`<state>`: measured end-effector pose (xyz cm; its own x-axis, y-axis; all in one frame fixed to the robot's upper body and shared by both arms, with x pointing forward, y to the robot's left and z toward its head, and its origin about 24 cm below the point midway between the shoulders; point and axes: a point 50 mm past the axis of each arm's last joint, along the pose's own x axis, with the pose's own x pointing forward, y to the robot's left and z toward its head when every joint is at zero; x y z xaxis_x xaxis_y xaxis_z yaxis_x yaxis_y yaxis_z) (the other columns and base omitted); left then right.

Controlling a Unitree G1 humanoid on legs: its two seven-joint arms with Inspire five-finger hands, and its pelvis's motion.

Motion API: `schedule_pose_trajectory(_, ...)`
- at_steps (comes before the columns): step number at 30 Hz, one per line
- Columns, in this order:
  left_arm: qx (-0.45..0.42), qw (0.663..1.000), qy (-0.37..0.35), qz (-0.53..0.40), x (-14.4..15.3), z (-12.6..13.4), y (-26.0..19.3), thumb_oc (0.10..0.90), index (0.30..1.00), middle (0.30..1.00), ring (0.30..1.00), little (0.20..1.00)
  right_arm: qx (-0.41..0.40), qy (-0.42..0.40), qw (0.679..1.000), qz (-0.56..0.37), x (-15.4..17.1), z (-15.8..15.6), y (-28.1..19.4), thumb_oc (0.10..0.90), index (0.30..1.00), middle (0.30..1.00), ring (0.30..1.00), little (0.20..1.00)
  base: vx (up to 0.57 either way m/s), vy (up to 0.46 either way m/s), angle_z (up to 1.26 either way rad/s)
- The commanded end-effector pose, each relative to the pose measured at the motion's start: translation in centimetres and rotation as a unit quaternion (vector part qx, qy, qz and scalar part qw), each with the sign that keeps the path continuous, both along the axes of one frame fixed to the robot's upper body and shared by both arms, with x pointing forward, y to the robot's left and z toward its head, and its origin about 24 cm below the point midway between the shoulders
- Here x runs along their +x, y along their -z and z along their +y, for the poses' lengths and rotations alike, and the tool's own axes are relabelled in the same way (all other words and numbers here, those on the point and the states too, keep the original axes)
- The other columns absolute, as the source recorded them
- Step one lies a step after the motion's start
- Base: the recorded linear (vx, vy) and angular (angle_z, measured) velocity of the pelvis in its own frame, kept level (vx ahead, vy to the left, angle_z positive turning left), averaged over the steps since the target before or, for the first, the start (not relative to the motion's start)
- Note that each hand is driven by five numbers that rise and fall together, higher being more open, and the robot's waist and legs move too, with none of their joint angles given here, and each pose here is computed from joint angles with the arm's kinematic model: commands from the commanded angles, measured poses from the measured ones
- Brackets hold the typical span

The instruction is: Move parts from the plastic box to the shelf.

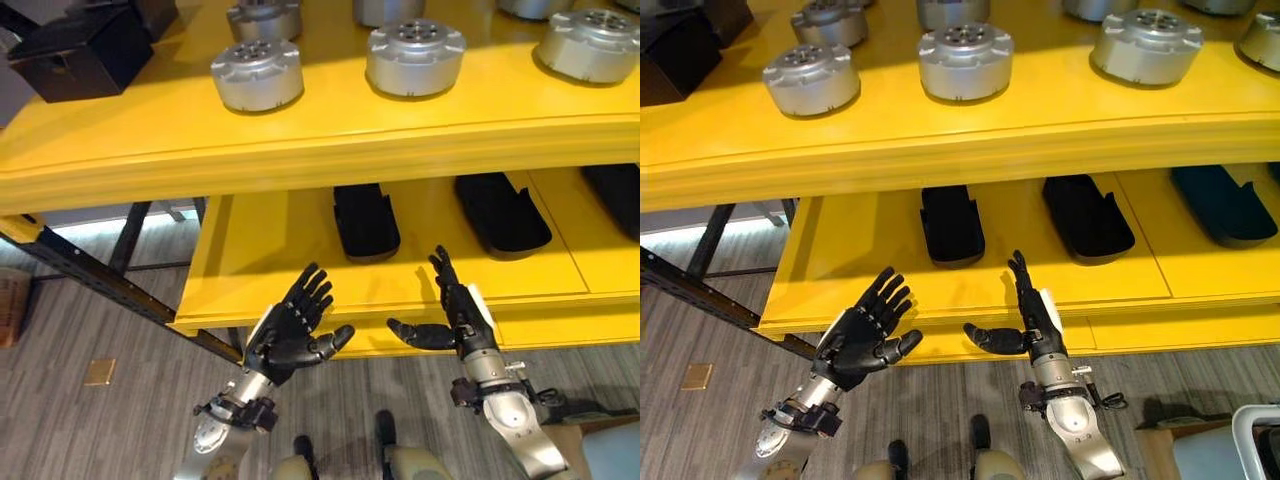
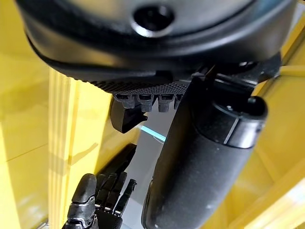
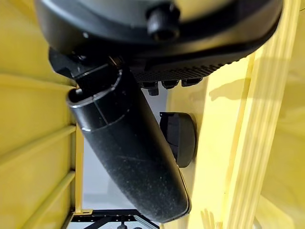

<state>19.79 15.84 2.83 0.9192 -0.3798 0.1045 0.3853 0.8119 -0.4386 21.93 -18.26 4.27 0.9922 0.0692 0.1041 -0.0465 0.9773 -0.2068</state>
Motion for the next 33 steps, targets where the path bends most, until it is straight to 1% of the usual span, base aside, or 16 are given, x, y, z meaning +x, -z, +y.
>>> schedule_pose_trajectory(1, -0.007, 0.991, -0.007, -0.137, 1.1, 0.2, -4.7, 0.900, 1.000, 1.000, 1.000, 1.000, 0.031, -0.036, 0.988, -0.147, 0.8, 1.7, -4.9, 0.900, 1.000, 1.000, 1.000, 1.000, -0.09, 0.104, 0.14)
schedule_pose_trajectory(5, 0.001, 0.989, -0.013, -0.146, 1.3, 0.0, -5.1, 0.900, 1.000, 1.000, 1.000, 1.000, 0.027, -0.030, 0.988, -0.152, 1.3, 2.2, -5.0, 0.900, 1.000, 1.000, 1.000, 1.000, -0.06, 0.130, 0.11)
schedule_pose_trajectory(9, 0.003, 0.990, -0.017, -0.143, 0.7, 0.8, -5.0, 0.900, 1.000, 1.000, 1.000, 1.000, 0.008, -0.040, 0.989, -0.144, 0.9, 1.7, -5.1, 0.900, 1.000, 1.000, 1.000, 1.000, -0.03, 0.157, -0.06)
schedule_pose_trajectory(10, 0.016, 0.989, -0.023, -0.146, 0.8, 1.0, -4.9, 0.900, 1.000, 1.000, 1.000, 1.000, -0.007, -0.050, 0.987, -0.149, 0.7, 1.7, -5.3, 0.900, 1.000, 1.000, 1.000, 1.000, -0.04, 0.157, -0.07)
schedule_pose_trajectory(12, 0.027, 0.988, -0.026, -0.152, 0.7, 1.1, -4.9, 0.900, 1.000, 1.000, 1.000, 1.000, -0.012, -0.054, 0.987, -0.152, 0.5, 1.6, -5.4, 0.900, 1.000, 1.000, 1.000, 1.000, -0.04, 0.078, 0.00)
schedule_pose_trajectory(15, 0.090, 0.976, -0.075, -0.183, 1.1, 1.7, -5.5, 0.900, 1.000, 1.000, 1.000, 1.000, -0.020, -0.075, 0.984, -0.163, 0.8, 1.8, -6.1, 0.900, 1.000, 1.000, 1.000, 1.000, -0.08, -0.012, -0.13)
schedule_pose_trajectory(16, 0.095, 0.974, -0.082, -0.187, 1.1, 1.7, -5.7, 0.900, 1.000, 1.000, 1.000, 1.000, -0.022, -0.076, 0.983, -0.164, 0.9, 1.8, -6.2, 0.900, 1.000, 1.000, 1.000, 1.000, -0.08, -0.122, -0.57)
schedule_pose_trajectory(17, 0.112, 0.965, -0.118, -0.207, 1.5, 2.0, -6.4, 0.900, 1.000, 1.000, 1.000, 1.000, -0.024, -0.074, 0.982, -0.171, 1.4, 1.8, -6.5, 0.900, 1.000, 1.000, 1.000, 1.000, -0.05, -0.140, -0.59)
schedule_pose_trajectory(19, 0.116, 0.960, -0.148, -0.207, 2.0, 2.4, -6.7, 0.900, 1.000, 1.000, 1.000, 1.000, -0.032, -0.064, 0.981, -0.181, 1.6, 1.8, -6.6, 0.900, 1.000, 1.000, 1.000, 1.000, -0.03, -0.149, -0.21)
schedule_pose_trajectory(22, 0.141, 0.953, -0.160, -0.216, 2.1, 2.7, -6.9, 0.900, 1.000, 1.000, 1.000, 1.000, -0.028, -0.048, 0.980, -0.189, 2.0, 2.2, -6.8, 0.900, 1.000, 1.000, 1.000, 1.000, 0.00, -0.217, 0.14)
schedule_pose_trajectory(26, 0.164, 0.948, -0.156, -0.223, 2.0, 3.3, -7.2, 0.900, 1.000, 1.000, 1.000, 1.000, -0.023, -0.038, 0.979, -0.199, 2.4, 2.5, -7.3, 0.900, 1.000, 1.000, 1.000, 1.000, 0.01, -0.402, 0.42)
schedule_pose_trajectory(27, 0.158, 0.948, -0.160, -0.223, 2.0, 3.4, -7.4, 0.900, 1.000, 1.000, 1.000, 1.000, -0.037, -0.040, 0.976, -0.210, 2.5, 2.5, -7.7, 0.900, 1.000, 1.000, 1.000, 1.000, 0.01, -0.393, 0.48)
schedule_pose_trajectory(30, 0.153, 0.949, -0.165, -0.221, 2.1, 3.5, -7.5, 0.900, 1.000, 1.000, 1.000, 1.000, -0.042, -0.042, 0.975, -0.213, 2.5, 2.4, -7.9, 0.900, 1.000, 1.000, 1.000, 1.000, 0.02, -0.278, 0.31)
schedule_pose_trajectory(33, 0.127, 0.952, -0.185, -0.207, 2.2, 4.1, -7.4, 0.900, 1.000, 1.000, 1.000, 1.000, -0.064, -0.049, 0.970, -0.230, 2.5, 1.9, -8.8, 0.900, 1.000, 1.000, 1.000, 1.000, 0.03, -0.404, -0.14)
